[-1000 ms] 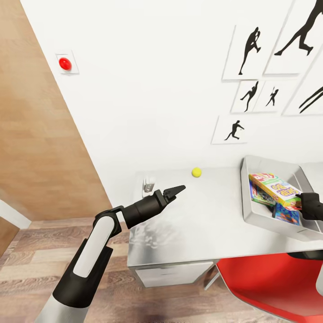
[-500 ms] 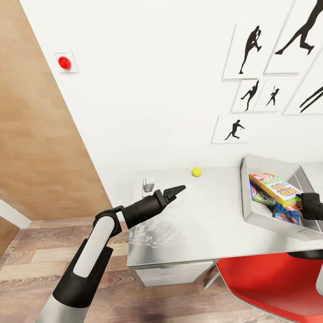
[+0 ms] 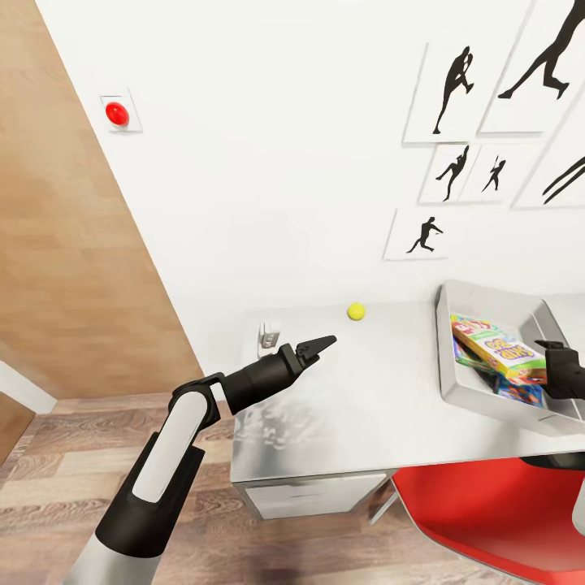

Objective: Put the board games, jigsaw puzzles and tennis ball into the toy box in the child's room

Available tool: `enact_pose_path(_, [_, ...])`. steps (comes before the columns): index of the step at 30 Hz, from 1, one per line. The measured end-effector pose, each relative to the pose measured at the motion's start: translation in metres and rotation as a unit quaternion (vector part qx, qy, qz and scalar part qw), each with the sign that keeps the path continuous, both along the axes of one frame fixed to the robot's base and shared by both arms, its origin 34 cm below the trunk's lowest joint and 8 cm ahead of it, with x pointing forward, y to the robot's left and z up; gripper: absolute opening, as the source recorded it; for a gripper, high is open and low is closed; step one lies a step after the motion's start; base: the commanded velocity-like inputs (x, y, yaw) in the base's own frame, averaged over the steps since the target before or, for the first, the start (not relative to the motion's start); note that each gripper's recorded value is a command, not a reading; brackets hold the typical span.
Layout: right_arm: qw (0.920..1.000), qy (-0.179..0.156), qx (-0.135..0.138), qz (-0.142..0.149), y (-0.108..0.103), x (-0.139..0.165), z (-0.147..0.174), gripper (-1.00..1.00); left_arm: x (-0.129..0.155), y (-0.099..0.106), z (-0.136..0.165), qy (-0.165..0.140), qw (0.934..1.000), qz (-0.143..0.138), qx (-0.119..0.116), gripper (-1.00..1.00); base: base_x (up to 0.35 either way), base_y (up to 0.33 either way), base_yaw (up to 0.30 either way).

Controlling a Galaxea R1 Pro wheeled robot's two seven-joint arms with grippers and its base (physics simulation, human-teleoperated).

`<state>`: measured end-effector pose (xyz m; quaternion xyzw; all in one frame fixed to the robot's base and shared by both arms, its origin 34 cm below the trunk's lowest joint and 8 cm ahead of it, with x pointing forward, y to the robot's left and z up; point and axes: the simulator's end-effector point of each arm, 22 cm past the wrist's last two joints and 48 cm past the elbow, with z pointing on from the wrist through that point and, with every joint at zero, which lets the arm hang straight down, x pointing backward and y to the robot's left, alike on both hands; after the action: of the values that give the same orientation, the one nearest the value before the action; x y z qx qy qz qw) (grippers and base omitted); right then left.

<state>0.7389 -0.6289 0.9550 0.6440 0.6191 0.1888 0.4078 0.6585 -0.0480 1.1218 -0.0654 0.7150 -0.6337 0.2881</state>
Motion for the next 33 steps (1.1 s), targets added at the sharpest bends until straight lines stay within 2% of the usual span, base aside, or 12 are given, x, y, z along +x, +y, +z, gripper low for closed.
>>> enact_pose_path(20, [1.0, 0.001, -0.004, 0.0, -0.003, -0.001, 0.002, 1.0, 0.0, 0.0, 0.0, 0.0, 1.0, 0.0, 0.0, 1.0, 0.0, 0.0, 0.0])
enact_pose_path(33, [0.9995, 0.011, -0.029, -0.003, -0.023, -0.01, 0.016, 1.0, 0.0, 0.001, -0.001, 0.0, 1.0, 0.001, 0.001, 1.0, 0.0, 0.0, 0.0])
